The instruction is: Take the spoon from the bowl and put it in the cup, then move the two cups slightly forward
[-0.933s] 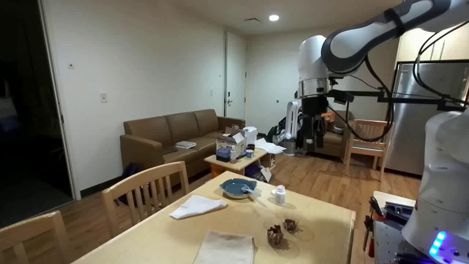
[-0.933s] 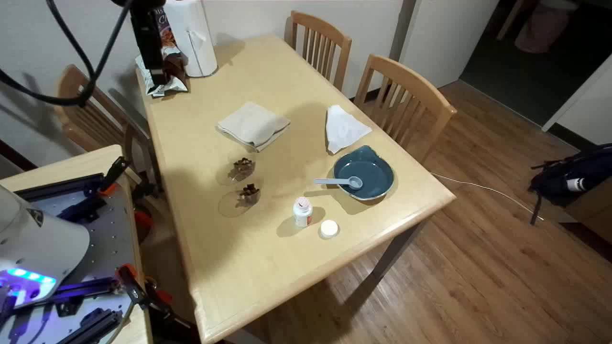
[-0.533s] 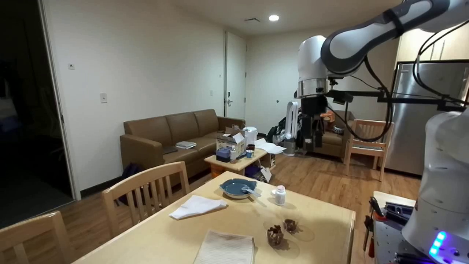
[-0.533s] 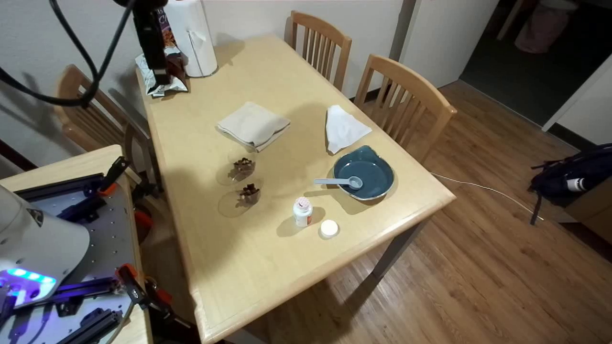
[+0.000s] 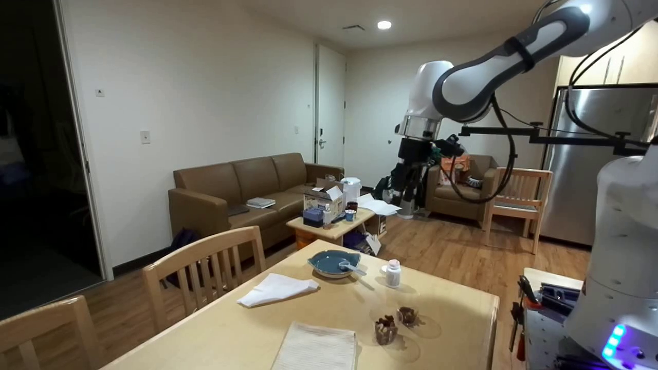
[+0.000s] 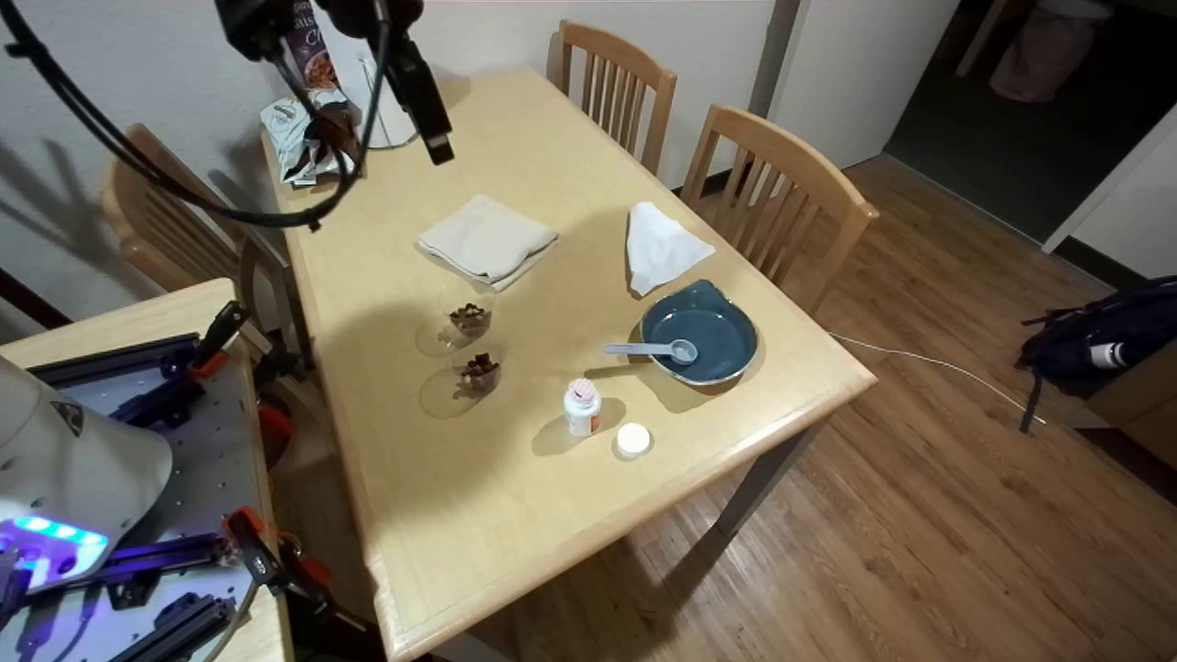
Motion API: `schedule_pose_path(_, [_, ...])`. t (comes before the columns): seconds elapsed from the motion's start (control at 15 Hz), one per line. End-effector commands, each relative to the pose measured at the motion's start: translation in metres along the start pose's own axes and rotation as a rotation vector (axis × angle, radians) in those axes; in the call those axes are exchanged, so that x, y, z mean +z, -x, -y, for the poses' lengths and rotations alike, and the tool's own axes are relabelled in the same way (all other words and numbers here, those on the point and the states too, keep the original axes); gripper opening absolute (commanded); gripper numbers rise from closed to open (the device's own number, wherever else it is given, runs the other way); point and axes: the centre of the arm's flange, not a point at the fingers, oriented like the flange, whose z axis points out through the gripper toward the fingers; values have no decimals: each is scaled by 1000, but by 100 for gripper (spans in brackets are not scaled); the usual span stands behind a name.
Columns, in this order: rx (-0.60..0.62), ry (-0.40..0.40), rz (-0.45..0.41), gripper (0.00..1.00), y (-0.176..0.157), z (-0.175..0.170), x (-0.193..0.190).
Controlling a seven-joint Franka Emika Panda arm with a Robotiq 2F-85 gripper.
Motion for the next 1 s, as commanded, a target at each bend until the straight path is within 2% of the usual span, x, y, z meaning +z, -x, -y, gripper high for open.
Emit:
schedule_pose_path(0.0, [-65, 32, -39, 100, -52, -14, 32])
schedule_pose_path(0.13, [-72, 71, -49, 100, -75, -15, 50])
schedule_pose_path(0.27, [-69, 73, -36, 100, -100, -12, 71])
schedule_pose_path(0.6, [-8, 105, 33, 100, -150, -26, 143])
schedule_pose_path(0.73, [1, 83, 44, 100, -162, -31, 162])
schedule_pose_path(0.8, [-16, 87, 45, 100, -133, -27, 145])
schedule_pose_path(0.93, [-9, 89, 55, 100, -145, -32, 162])
